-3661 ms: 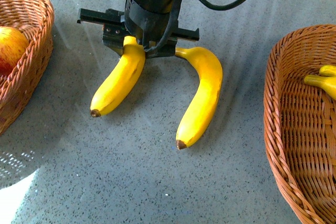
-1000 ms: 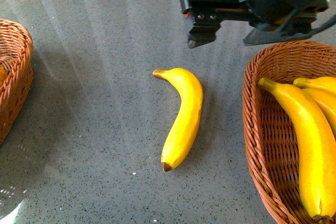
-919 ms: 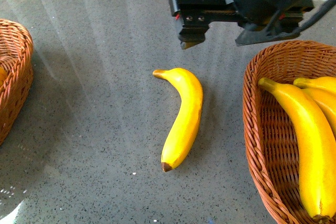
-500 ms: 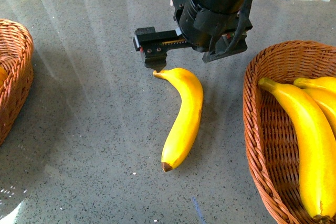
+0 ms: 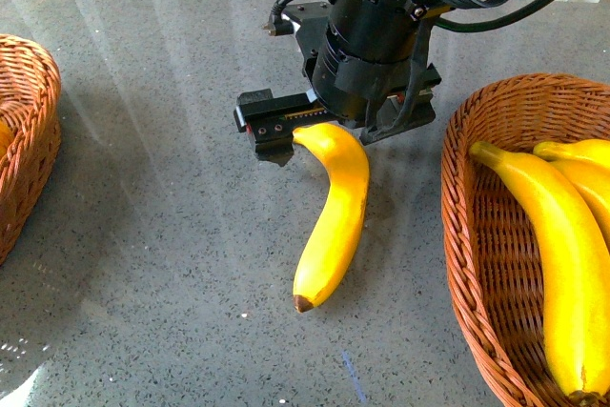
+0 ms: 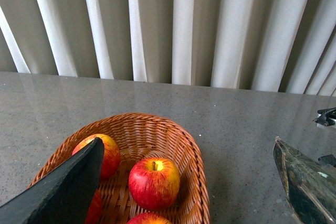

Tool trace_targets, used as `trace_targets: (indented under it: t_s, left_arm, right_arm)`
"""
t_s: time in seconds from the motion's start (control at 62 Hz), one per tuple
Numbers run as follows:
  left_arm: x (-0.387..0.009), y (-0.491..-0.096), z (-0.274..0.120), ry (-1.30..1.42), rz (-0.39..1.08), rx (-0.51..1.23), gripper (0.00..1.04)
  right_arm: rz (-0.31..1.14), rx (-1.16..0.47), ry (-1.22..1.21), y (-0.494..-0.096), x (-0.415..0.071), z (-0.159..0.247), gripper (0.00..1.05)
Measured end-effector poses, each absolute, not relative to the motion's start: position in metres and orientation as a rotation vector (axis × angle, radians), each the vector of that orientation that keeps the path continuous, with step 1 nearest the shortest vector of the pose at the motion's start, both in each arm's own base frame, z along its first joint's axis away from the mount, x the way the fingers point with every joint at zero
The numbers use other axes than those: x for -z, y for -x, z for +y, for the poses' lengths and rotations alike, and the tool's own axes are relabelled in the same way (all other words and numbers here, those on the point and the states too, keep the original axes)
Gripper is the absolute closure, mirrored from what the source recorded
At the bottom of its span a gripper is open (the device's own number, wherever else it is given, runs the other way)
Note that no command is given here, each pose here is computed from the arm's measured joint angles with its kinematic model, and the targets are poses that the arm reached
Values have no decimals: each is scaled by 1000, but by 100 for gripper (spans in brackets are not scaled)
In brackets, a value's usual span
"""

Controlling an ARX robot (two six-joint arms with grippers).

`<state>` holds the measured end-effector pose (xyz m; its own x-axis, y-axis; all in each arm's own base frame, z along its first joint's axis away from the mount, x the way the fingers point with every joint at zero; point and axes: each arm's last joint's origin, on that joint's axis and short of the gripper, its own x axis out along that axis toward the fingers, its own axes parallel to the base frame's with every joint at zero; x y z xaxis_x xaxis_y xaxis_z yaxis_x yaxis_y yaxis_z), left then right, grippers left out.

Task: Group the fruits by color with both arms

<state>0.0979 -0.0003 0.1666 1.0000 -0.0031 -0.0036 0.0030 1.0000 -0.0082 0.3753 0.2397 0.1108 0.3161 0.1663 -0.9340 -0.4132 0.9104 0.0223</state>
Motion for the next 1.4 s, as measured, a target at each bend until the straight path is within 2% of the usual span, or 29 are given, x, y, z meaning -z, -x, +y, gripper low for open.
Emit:
trace_targets:
  t_s: [0.871, 1.258, 1.403]
  left_arm:
    - [-167, -98, 0, 8, 4, 3, 9]
    - [-167, -98, 0, 8, 4, 3, 9]
    - [-167, -98, 0, 8, 4, 3, 9]
  right_arm:
    - [1224, -377, 240, -376, -100, 236, 9]
    - [1237, -371, 211, -379, -100, 229, 64]
    - [1243, -371, 177, -380, -102, 226, 71]
